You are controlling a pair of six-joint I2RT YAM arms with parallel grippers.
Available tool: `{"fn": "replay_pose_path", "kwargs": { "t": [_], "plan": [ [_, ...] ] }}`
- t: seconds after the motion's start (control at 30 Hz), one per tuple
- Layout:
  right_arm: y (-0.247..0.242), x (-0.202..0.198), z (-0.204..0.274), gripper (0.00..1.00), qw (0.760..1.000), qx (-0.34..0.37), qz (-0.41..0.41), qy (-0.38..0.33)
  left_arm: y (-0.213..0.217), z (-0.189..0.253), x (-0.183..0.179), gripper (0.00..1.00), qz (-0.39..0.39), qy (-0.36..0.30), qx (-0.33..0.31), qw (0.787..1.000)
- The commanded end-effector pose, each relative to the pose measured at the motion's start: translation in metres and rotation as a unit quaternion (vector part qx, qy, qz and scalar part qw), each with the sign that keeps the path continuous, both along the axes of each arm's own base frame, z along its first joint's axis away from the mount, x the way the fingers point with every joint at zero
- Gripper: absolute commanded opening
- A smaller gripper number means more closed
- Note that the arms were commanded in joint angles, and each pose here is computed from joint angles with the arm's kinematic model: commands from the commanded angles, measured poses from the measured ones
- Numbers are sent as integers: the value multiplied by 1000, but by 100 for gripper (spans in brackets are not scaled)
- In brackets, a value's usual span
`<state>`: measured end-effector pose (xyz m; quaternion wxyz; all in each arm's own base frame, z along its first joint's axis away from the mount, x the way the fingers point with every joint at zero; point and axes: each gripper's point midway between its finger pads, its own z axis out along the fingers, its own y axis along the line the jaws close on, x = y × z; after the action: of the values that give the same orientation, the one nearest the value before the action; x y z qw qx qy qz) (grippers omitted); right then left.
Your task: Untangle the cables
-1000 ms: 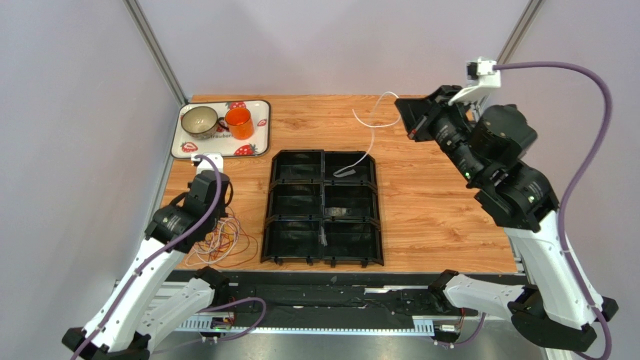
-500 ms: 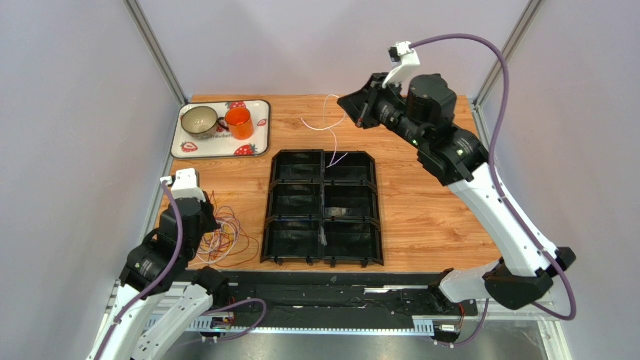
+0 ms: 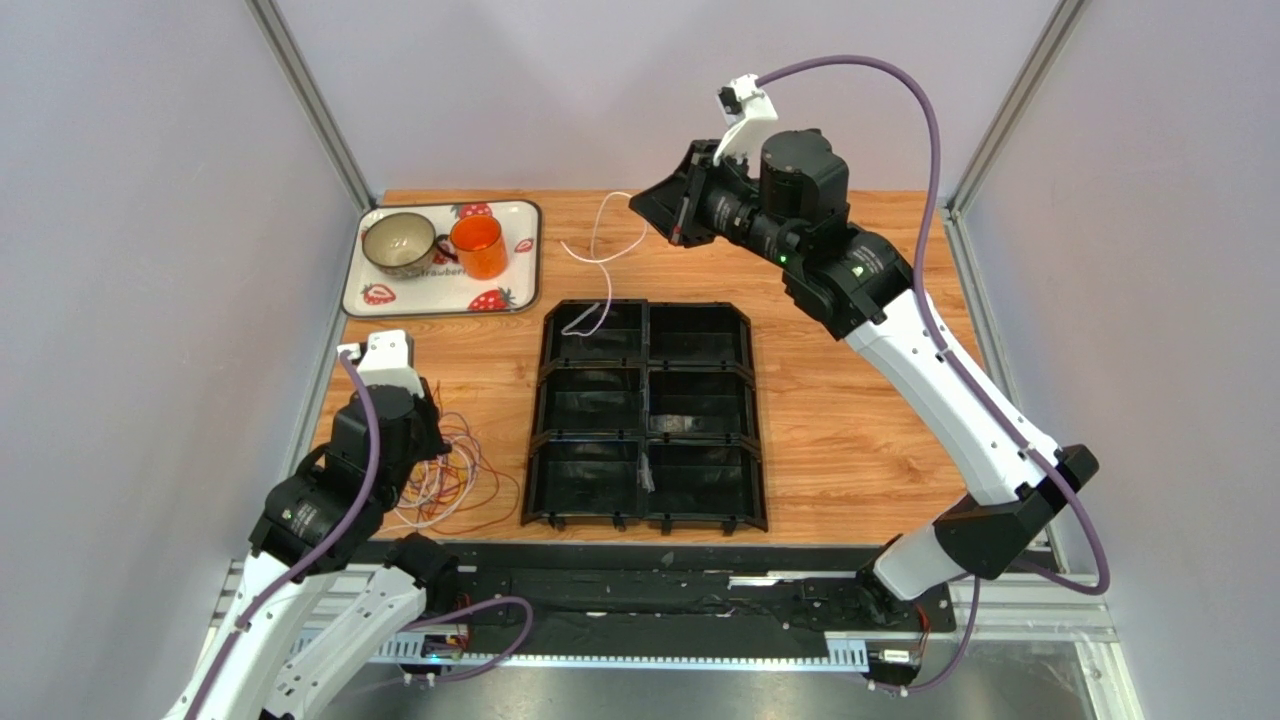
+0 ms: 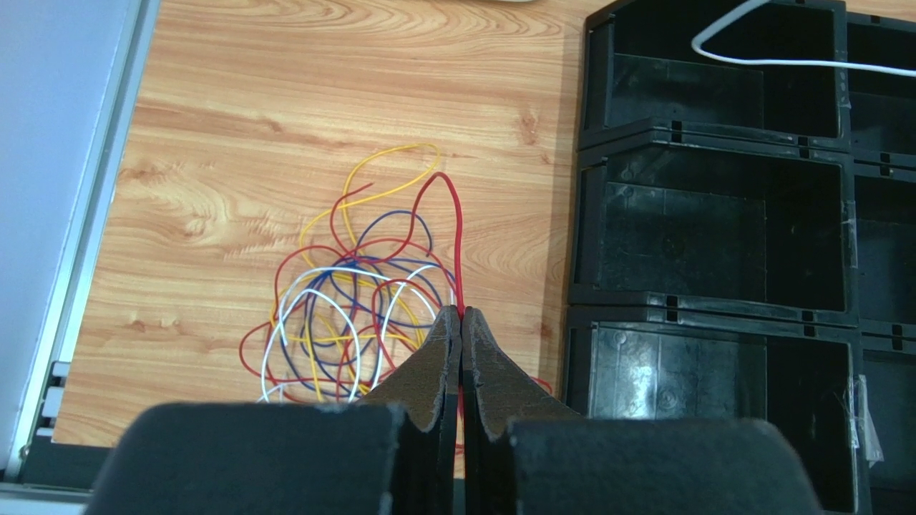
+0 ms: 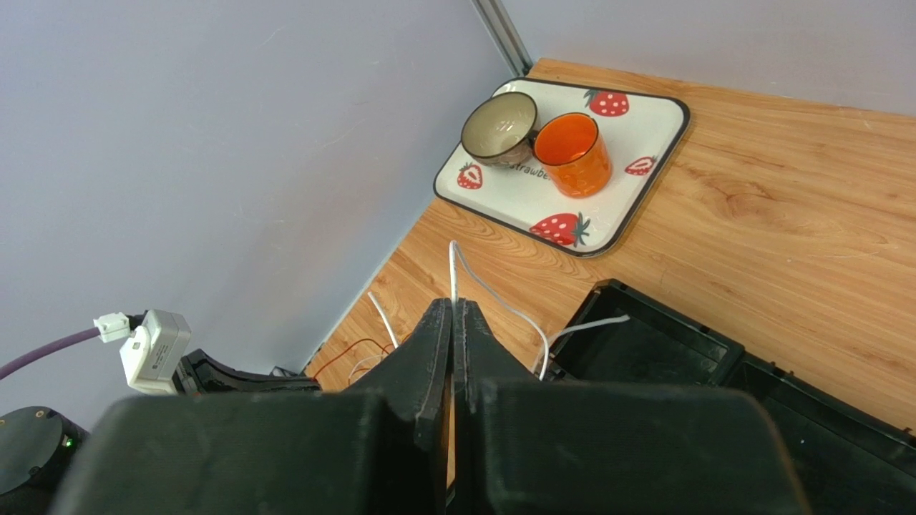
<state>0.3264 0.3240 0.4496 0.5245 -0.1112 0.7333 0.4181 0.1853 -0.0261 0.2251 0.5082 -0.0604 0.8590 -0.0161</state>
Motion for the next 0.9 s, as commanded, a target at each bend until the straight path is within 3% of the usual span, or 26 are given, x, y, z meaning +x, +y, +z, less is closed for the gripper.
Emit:
{"fn": "replay_pose_path", "kwargs": {
  "t": [0.0,0.47,0.73,0.87],
  "plan": [
    [15,6,12,0,999,26,21,-12,-4,9,5,0,-3,-20,-12,1000],
    [45,49,-81,0,996,-75,36,42,-2,6,6,0,4,-14,-9,1000],
    [67,58,-109,0,990,-84,96,53,-2,5,6,0,4,-10,-7,1000],
    [69,64,-148,0,986,-112,94,79,-2,6,6,0,5,-10,-8,1000]
  ]
}}
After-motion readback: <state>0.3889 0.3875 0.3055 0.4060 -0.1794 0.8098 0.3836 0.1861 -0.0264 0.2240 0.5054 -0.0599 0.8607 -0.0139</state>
